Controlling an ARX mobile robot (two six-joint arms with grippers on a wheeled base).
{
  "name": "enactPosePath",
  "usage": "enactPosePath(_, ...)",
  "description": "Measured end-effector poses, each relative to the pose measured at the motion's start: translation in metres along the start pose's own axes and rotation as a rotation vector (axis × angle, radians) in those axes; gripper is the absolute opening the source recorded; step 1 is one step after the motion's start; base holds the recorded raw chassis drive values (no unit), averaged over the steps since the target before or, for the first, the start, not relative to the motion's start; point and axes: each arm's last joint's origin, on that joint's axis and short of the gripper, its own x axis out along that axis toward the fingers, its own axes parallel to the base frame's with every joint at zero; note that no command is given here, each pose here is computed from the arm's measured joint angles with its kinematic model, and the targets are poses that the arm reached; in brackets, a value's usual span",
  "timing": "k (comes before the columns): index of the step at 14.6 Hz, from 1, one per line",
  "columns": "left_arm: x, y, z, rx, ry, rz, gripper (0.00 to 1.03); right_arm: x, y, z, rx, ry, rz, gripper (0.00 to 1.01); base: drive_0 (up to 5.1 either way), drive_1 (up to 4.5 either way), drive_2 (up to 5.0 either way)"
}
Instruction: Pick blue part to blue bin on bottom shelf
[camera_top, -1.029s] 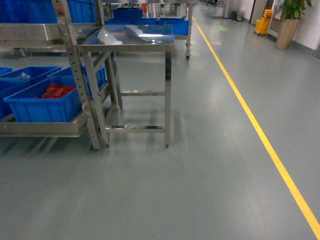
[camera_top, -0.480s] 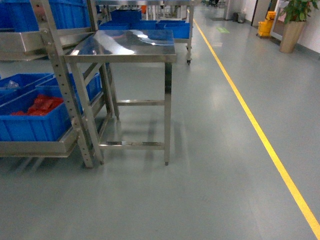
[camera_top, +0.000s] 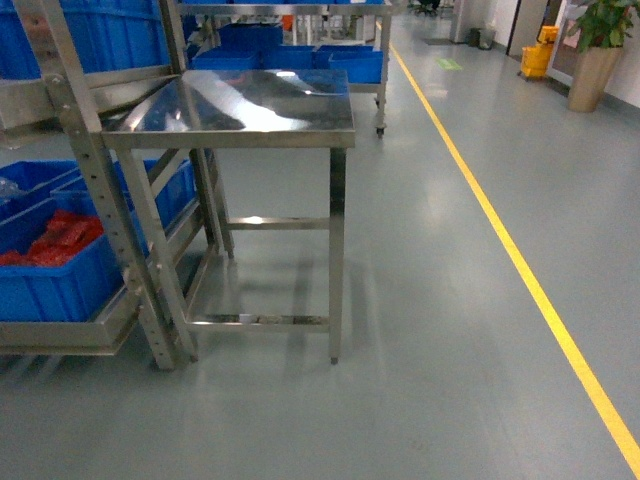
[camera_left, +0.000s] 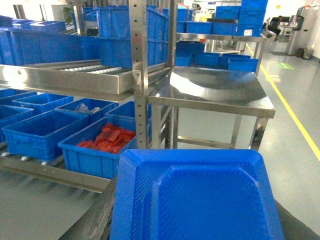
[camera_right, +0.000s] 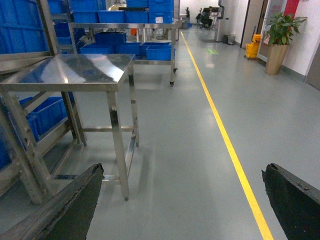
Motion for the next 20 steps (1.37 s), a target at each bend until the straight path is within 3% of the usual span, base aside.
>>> enactPosePath(20,0.0001,0.0,-0.0003,0.002,0.002,0.001,0.43,0.0,0.0,-0.0003,0.0,0.003,0.0,0.98,0.0,4.2,-4.2)
